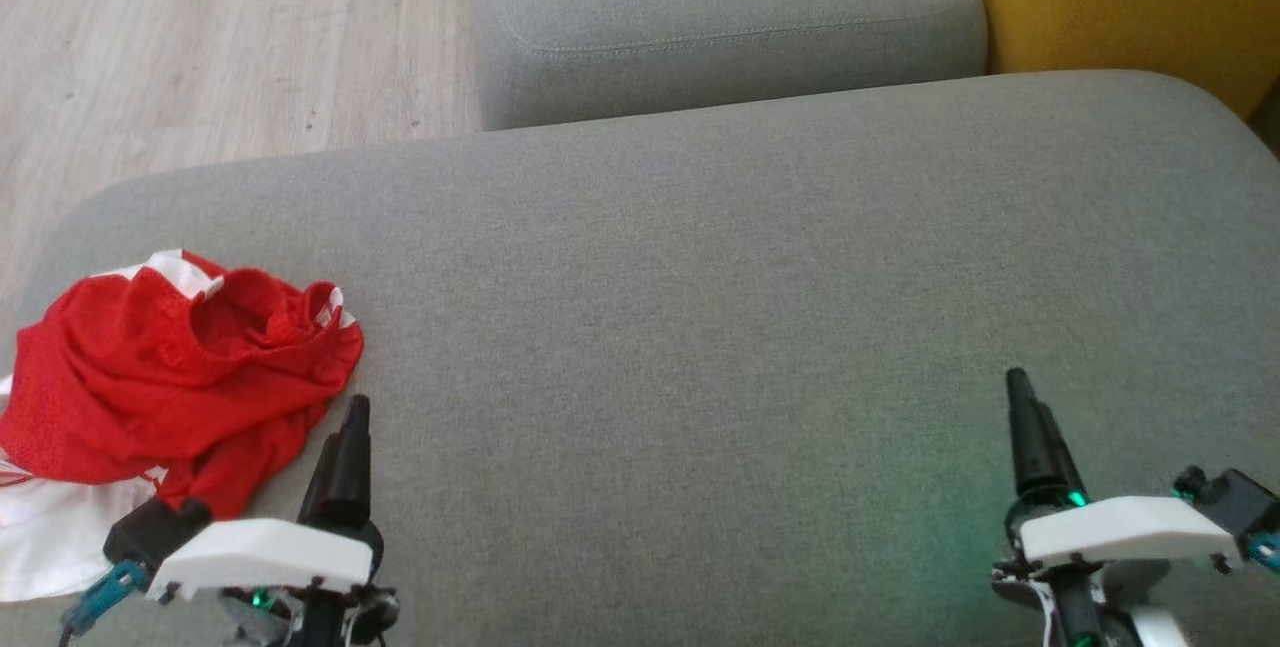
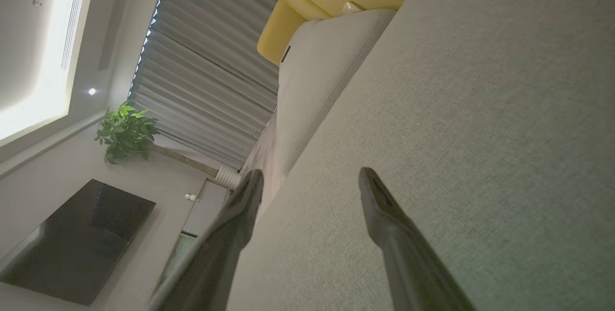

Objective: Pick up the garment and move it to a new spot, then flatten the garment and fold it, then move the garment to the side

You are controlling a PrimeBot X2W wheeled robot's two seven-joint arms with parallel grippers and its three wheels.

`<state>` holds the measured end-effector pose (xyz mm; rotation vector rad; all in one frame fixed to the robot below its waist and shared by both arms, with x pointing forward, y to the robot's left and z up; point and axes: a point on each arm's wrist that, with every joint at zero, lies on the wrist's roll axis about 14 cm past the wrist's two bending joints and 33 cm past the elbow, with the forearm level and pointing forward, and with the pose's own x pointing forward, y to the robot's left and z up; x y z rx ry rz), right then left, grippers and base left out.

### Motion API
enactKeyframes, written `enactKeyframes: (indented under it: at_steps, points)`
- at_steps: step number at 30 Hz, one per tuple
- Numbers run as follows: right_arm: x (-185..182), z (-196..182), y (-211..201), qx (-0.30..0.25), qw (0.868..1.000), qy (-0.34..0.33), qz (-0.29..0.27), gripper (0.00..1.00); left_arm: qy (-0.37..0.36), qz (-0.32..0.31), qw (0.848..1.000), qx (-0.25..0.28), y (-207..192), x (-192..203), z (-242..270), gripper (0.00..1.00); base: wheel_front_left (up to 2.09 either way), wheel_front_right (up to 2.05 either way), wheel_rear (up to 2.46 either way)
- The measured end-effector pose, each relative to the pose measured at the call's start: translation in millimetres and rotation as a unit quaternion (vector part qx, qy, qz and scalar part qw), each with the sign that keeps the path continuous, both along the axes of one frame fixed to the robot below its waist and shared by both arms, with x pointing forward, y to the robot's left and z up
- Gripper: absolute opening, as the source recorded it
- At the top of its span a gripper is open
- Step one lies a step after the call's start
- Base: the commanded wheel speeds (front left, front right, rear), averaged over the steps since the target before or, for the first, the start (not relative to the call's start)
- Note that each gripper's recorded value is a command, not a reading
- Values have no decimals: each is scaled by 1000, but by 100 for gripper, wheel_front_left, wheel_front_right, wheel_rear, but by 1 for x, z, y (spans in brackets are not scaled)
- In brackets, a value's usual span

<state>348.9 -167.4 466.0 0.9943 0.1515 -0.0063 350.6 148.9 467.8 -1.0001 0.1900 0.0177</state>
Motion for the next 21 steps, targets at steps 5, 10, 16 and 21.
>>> enactKeyframes:
  at_steps: [5, 10, 16, 21]
  points:
    - [-1, 3, 11, -28, 999, -9, 21, 100, -12, -3, 999, 32, -2, 0, 6, 100, 0, 0, 0]
    - [-2, 6, 21, -59, 997, -18, 39, 100, -21, -5, 998, 65, -3, -1, 11, 100, 0, 0, 0]
    - [-4, 9, 28, -98, 993, -30, 55, 100, -35, -13, 994, 107, -7, -4, 16, 100, 0, 0, 0]
    - [-5, 11, 34, -120, 990, -40, 65, 100, -44, -16, 990, 134, -8, -6, 19, 100, 0, 0, 0]
